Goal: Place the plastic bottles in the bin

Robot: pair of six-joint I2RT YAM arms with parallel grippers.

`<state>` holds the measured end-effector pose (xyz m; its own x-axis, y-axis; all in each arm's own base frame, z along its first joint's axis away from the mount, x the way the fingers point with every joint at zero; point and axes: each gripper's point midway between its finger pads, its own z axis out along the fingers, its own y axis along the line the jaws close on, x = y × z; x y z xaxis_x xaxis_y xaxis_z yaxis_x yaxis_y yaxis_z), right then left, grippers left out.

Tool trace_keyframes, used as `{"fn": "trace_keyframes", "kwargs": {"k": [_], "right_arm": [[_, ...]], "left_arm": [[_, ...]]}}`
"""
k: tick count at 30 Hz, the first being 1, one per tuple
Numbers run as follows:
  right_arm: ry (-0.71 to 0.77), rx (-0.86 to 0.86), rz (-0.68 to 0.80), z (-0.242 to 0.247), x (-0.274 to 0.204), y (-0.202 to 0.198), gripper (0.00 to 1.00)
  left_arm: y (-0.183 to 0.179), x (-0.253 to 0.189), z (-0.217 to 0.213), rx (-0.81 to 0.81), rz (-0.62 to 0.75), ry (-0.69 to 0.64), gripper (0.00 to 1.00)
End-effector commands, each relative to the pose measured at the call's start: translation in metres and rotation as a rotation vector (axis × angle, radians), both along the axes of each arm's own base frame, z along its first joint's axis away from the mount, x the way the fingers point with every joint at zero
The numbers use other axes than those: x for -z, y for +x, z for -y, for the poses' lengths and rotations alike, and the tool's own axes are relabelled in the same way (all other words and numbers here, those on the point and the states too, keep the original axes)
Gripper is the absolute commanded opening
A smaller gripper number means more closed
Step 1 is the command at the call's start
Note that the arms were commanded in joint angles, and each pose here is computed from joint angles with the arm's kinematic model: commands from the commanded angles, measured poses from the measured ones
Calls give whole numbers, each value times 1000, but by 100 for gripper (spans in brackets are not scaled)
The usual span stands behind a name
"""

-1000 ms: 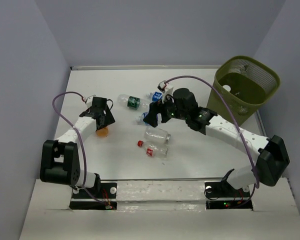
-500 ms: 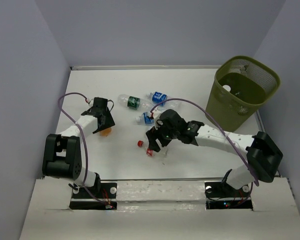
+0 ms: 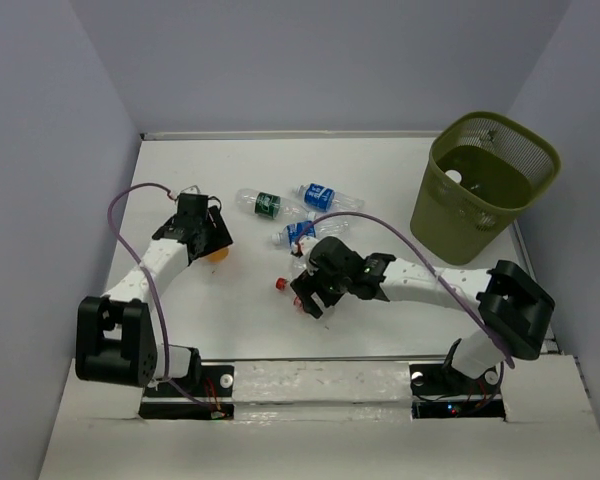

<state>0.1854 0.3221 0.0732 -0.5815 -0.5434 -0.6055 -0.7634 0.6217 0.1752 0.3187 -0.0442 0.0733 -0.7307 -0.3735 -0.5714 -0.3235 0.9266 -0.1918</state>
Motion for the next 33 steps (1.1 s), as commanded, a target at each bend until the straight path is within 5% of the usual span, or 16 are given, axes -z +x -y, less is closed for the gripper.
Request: {"fn": "trace_keyframes", "kwargs": {"k": [1,8,15,17,21,25,26,30,33], "right_arm": [[-60,-39,-5,-6,15,-11,85],[-84,-3,29,-18,23,-18,80],[-13,57,50,-26,3,-14,36],[91,20,32,-38,-33,-26,28],[311,45,138,-41,-131,-21,28],[331,337,505,26,-236,52,24],[331,518,621,75,-278,88,23],[350,807,781,166,-347,135,21],[232,1040,874,240,-359,165,22]], "left_arm": [[14,-55,13,53,183,-75,62],[13,-106,29,127,324,-140,62],[4,-132,36,157,411,-170,62],[2,-147,41,181,450,-182,62],[-4,-170,47,207,509,-202,62],[-12,-192,55,234,566,-236,60],[-16,-198,59,251,580,-252,57],[-24,-216,79,308,613,-301,57],[-29,-229,95,335,636,-326,57]]}}
